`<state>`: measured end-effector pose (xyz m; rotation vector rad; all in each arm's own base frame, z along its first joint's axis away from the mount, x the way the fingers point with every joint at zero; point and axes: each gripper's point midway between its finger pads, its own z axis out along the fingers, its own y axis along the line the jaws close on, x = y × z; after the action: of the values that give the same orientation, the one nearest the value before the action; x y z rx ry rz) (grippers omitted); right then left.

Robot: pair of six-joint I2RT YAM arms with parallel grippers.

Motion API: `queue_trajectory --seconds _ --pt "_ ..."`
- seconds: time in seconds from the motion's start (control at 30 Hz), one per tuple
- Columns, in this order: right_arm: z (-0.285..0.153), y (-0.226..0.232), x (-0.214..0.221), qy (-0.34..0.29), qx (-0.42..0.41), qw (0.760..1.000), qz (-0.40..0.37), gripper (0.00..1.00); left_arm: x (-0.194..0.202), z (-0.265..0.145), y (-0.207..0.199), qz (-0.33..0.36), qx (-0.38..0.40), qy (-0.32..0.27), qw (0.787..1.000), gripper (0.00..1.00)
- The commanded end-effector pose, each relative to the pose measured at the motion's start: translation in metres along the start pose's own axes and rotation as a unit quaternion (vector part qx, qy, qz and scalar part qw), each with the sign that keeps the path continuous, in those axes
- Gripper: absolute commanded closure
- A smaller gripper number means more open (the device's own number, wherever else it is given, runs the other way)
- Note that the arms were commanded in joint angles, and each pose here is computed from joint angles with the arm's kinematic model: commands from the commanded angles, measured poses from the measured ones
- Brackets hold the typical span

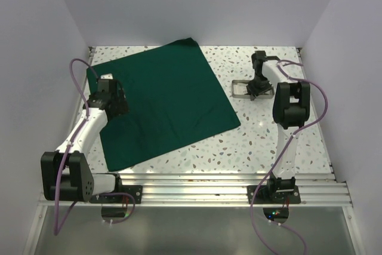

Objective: Prepare the surgical pack

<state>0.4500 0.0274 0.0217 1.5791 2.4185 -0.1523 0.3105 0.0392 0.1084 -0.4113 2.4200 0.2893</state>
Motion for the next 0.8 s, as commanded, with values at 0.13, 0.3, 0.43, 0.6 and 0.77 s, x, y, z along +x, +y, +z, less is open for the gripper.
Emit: queue_trajectory --seconds 0.13,0.3,0.43,0.6,0.77 --pt "0.003 -0.004 -0.003 0.008 0.015 0.999 0.028 0.82 -0.022 -0.005 0.009 -0.020 -0.018 -0.029 0.999 0.16" --pt "-0.005 -0.004 -0.012 -0.007 0.013 1.000 0.016 0.88 -0.022 -0.004 0.007 -0.027 -0.013 -0.026 0.999 0.16" --pt "-0.010 -0.006 -0.015 -0.009 0.017 1.000 -0.001 0.97 -0.022 -0.003 0.003 -0.031 -0.001 -0.026 0.999 0.16" --pt "-0.021 -0.003 -0.021 -0.018 0.000 0.999 -0.031 1.00 -0.018 -0.003 0.002 -0.034 0.001 -0.023 0.999 0.16" --pt "-0.039 0.010 -0.027 -0.032 -0.032 0.996 -0.076 1.00 -0.014 -0.005 0.003 -0.037 0.002 -0.023 0.999 0.16"
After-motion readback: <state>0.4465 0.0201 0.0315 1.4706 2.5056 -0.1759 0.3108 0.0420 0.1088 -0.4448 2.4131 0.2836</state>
